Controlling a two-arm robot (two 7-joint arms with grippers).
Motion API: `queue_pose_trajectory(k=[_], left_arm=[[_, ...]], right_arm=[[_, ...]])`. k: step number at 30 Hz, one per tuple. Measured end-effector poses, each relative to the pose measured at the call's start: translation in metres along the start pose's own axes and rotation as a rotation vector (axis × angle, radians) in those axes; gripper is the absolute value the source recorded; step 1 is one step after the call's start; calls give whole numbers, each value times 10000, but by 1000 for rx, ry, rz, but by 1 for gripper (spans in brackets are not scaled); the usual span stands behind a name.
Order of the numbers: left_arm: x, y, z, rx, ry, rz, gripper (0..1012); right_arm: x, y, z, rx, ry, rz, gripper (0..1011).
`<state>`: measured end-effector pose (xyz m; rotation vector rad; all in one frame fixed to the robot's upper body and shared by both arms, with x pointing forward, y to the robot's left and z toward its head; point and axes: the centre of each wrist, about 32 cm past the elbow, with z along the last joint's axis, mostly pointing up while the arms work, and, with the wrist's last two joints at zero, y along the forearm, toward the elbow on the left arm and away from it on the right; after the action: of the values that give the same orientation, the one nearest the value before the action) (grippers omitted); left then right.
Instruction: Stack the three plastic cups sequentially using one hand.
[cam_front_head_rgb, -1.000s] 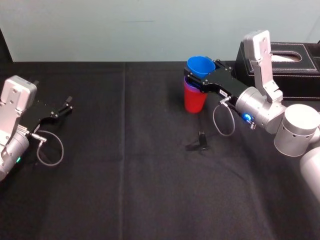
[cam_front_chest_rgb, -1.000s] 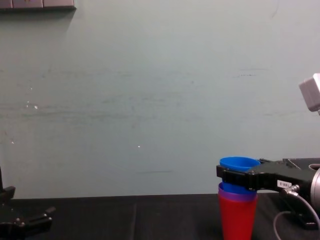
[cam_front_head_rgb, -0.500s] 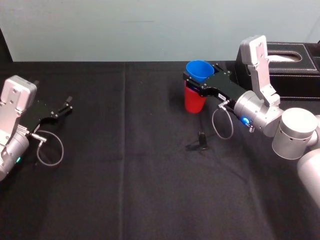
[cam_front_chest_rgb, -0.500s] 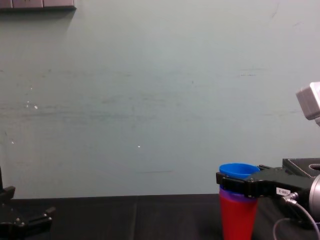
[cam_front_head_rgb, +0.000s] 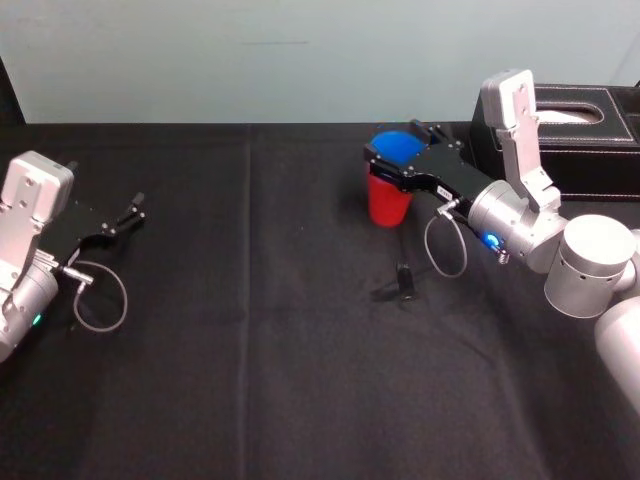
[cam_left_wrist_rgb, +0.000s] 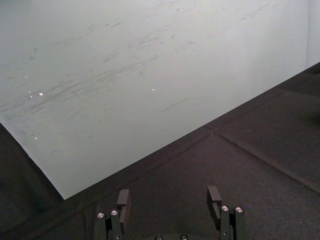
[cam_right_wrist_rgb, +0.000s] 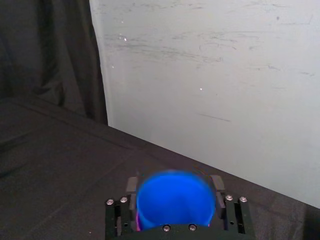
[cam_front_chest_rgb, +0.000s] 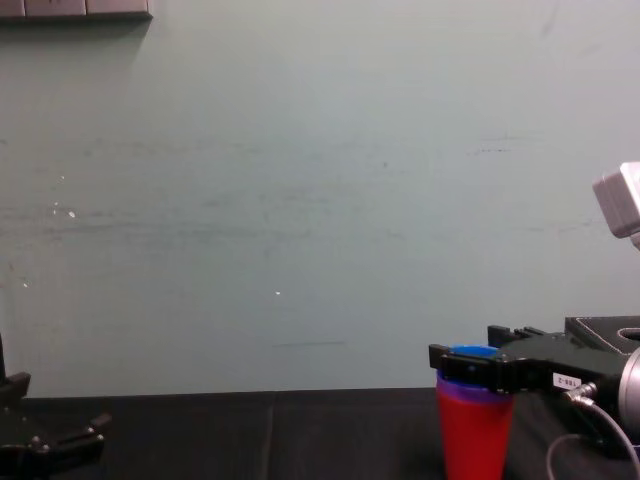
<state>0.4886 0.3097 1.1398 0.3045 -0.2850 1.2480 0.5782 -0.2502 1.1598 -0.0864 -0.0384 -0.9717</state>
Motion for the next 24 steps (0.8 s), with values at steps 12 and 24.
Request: queue_pose_trajectory(k=[12,24], left_arm=[[0,0,0,0,0,0,1005],[0,0,0,0,0,0,1005]], right_arm=[[2,-1,4,0,0,0,1002],[-54,-176,58,27,-13,-9,1003]])
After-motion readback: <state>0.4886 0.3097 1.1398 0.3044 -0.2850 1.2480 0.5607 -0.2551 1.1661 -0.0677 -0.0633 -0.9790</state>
